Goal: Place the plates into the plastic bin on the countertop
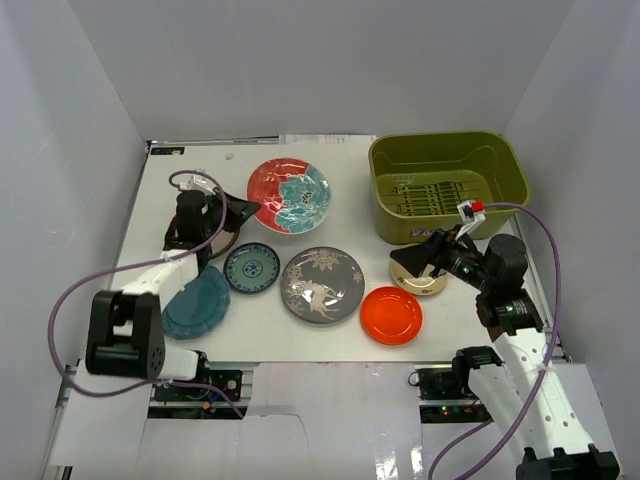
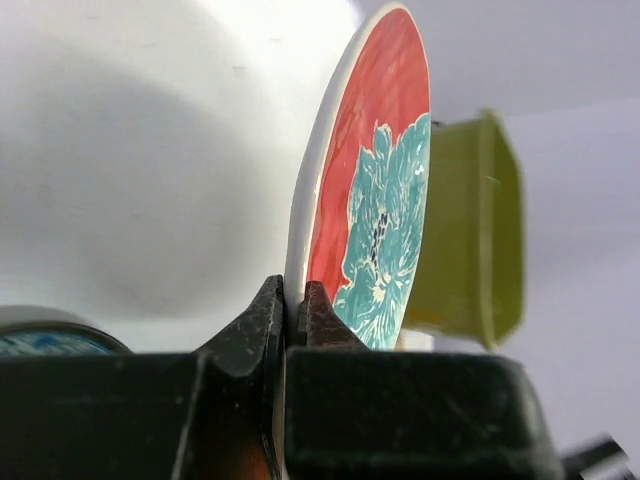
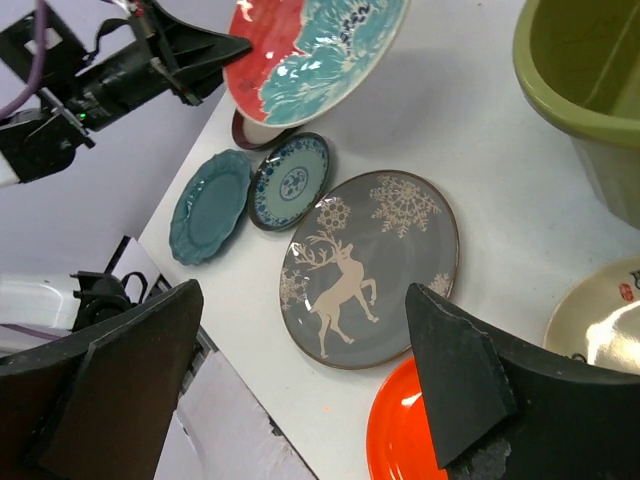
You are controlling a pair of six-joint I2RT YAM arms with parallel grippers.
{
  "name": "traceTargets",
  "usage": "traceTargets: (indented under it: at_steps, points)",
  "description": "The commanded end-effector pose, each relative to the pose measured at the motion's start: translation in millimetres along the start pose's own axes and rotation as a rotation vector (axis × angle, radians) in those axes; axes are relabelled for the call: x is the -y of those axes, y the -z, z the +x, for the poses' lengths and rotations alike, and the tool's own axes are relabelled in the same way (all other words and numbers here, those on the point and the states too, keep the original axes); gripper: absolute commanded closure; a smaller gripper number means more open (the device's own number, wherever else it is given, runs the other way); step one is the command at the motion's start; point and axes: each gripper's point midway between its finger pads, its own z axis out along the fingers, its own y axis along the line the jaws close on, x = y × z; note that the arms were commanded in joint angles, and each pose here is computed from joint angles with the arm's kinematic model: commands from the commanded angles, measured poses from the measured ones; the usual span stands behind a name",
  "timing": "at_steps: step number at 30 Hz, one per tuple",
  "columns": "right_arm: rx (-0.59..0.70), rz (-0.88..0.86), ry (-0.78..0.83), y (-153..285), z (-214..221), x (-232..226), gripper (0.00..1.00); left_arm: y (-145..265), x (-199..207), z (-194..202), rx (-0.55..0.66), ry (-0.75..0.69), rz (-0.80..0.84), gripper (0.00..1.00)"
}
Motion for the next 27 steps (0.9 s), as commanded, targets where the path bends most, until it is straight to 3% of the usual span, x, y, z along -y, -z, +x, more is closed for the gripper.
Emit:
traceTargets:
  at_steps: [1,6,11,16,21,26,27]
  points:
    - [0.06,-0.082,0.053,-10.4,-32.4,-25.2,0.11,56.9,94.9,1.1,-0.026,-0.063,0.332,1.0]
    - [0.003,-0.118,0.053,-36.5,-28.4,-40.0,0.01,102.1,102.4,30.2,-0.09,-0.098,0.388,1.0]
    - [-0.07,-0.155,0.055,-67.3,-9.9,-57.9,0.03,124.3,103.9,54.6,-0.156,-0.101,0.438,1.0]
    - [-0.094,-0.094,0.043,-86.6,8.2,-46.2,0.01,133.2,102.5,70.1,-0.213,-0.116,0.468,1.0]
    - [-0.103,-0.083,0.006,-99.0,17.3,-39.0,0.19,139.5,104.0,80.9,-0.264,-0.139,0.504,1.0]
    - [-0.085,-0.127,-0.041,-105.1,16.2,-46.1,0.55,146.9,107.6,88.5,-0.309,-0.158,0.539,0.93]
    - [-0.089,-0.128,-0.053,-108.2,15.9,-46.3,0.56,148.4,108.6,89.2,-0.314,-0.162,0.545,0.92]
